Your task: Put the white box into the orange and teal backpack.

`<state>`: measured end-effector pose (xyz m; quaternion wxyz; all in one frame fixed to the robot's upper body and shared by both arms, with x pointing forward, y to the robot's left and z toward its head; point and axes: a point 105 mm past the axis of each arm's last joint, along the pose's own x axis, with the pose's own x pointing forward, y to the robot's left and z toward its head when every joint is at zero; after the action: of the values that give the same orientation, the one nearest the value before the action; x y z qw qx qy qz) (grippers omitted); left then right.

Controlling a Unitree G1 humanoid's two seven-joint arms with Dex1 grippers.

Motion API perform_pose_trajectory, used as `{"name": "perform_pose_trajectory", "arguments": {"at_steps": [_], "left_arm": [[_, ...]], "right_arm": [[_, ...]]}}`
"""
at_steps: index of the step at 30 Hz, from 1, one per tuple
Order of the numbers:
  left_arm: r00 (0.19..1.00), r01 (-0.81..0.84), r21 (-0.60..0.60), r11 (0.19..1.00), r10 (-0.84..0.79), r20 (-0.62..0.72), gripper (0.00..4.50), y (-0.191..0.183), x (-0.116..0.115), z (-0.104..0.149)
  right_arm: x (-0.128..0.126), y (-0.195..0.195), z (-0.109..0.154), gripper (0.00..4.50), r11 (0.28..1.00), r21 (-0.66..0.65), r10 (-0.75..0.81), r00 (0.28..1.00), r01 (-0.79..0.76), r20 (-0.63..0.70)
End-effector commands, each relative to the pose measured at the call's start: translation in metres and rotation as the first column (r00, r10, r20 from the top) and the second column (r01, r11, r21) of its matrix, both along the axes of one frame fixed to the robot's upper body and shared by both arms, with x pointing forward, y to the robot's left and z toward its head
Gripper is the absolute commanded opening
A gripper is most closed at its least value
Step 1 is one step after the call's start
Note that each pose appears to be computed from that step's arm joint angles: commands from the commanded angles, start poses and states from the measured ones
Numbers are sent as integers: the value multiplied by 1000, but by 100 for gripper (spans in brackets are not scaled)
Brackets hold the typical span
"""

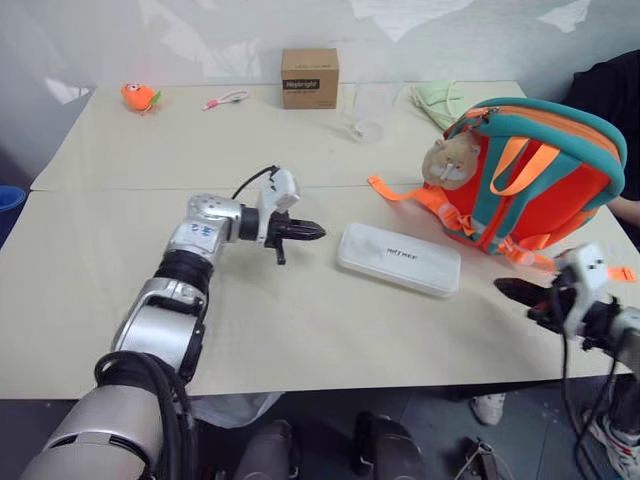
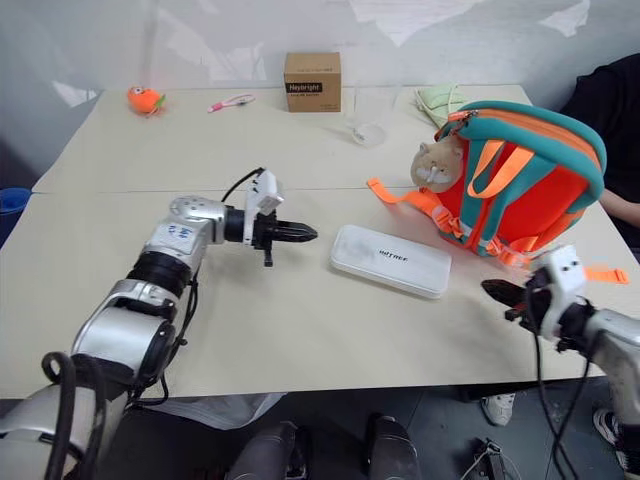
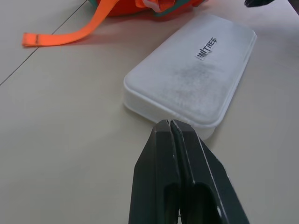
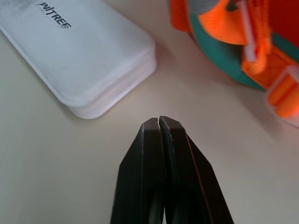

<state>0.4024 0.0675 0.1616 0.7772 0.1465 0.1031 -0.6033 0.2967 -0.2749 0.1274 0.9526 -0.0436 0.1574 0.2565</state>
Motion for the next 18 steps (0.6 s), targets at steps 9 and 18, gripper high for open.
{"name": "perform_pose_trajectory", "arguments": {"at_steps": [9,18], "left_arm": [[999,-29,82,996,31,-18,0,-19,3,-17],[997,59,11,998,-59,-59,0,-29,-16,-14]], "right_arm": [[28,17,0,2,994,-74,-69,995,74,73],[34,20,1,2,994,-44,-91,991,96,102]]}}
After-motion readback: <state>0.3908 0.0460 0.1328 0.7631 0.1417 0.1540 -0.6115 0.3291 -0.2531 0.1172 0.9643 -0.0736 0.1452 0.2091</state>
